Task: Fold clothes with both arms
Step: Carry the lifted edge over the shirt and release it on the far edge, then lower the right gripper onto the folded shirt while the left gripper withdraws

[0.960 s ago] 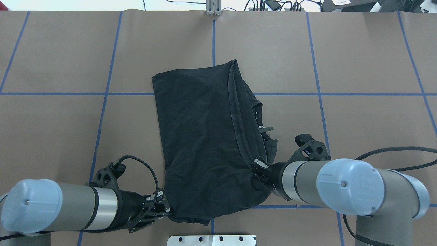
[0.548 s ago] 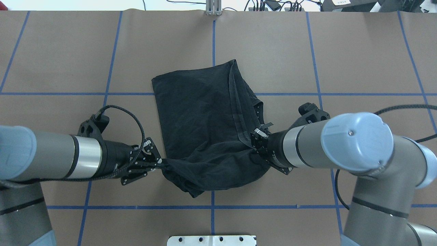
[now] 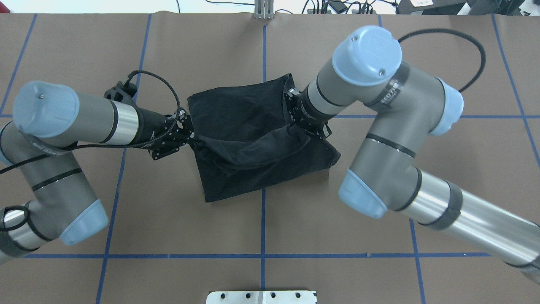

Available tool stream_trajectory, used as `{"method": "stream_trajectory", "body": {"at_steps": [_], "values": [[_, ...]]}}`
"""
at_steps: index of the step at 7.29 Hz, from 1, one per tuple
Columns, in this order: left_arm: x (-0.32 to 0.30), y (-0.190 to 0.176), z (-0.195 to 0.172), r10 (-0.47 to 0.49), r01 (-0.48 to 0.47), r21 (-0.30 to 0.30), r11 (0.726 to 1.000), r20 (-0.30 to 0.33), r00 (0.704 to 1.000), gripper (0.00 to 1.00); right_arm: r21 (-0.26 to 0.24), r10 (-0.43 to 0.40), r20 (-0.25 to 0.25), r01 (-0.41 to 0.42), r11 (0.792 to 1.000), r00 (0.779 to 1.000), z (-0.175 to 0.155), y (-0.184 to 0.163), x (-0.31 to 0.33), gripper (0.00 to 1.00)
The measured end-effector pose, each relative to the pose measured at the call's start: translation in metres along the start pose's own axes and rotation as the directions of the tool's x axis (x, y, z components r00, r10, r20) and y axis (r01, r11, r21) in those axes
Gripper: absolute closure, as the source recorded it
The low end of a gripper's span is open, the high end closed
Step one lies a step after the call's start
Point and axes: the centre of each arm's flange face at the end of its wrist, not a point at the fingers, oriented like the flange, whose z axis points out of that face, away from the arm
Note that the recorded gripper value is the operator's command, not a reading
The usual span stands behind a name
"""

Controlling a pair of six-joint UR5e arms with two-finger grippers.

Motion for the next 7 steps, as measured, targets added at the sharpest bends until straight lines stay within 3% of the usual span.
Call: {"method": "stream_trajectory", "body": {"at_steps": [1, 2, 3, 4, 5, 7], "values": [[0.011, -0.022, 0.016, 0.01, -0.01, 0.033, 0.999, 0.011, 1.0, 1.0, 0.003, -0.007, -0.025, 0.007, 1.0, 1.0, 0.012, -0.018, -0.027, 1.0], [0.022, -0.048, 0.031, 0.027, -0.029, 0.07, 0.997, 0.027, 0.999, 0.67, 0.005, -0.016, -0.039, 0.016, 1.0, 0.999, 0.034, -0.039, -0.059, 1.0], [0.028, -0.082, 0.045, 0.058, -0.062, 0.11, 0.992, 0.041, 0.998, 0.42, 0.001, -0.036, -0.038, 0.036, 0.999, 0.999, 0.063, -0.069, -0.093, 0.01], [0.029, -0.127, 0.061, 0.105, -0.11, 0.149, 0.983, 0.042, 0.994, 0.0, -0.005, -0.075, -0.031, 0.075, 0.997, 0.997, 0.093, -0.104, -0.13, 0.0], [0.028, -0.175, 0.073, 0.161, -0.165, 0.185, 0.969, 0.037, 0.986, 0.0, -0.006, -0.121, -0.027, 0.121, 0.993, 0.992, 0.111, -0.127, -0.166, 0.0], [0.028, -0.223, 0.072, 0.224, -0.225, 0.227, 0.948, 0.029, 0.974, 0.0, 0.002, -0.166, -0.01, 0.166, 0.986, 0.986, 0.101, -0.139, -0.212, 0.0]]}}
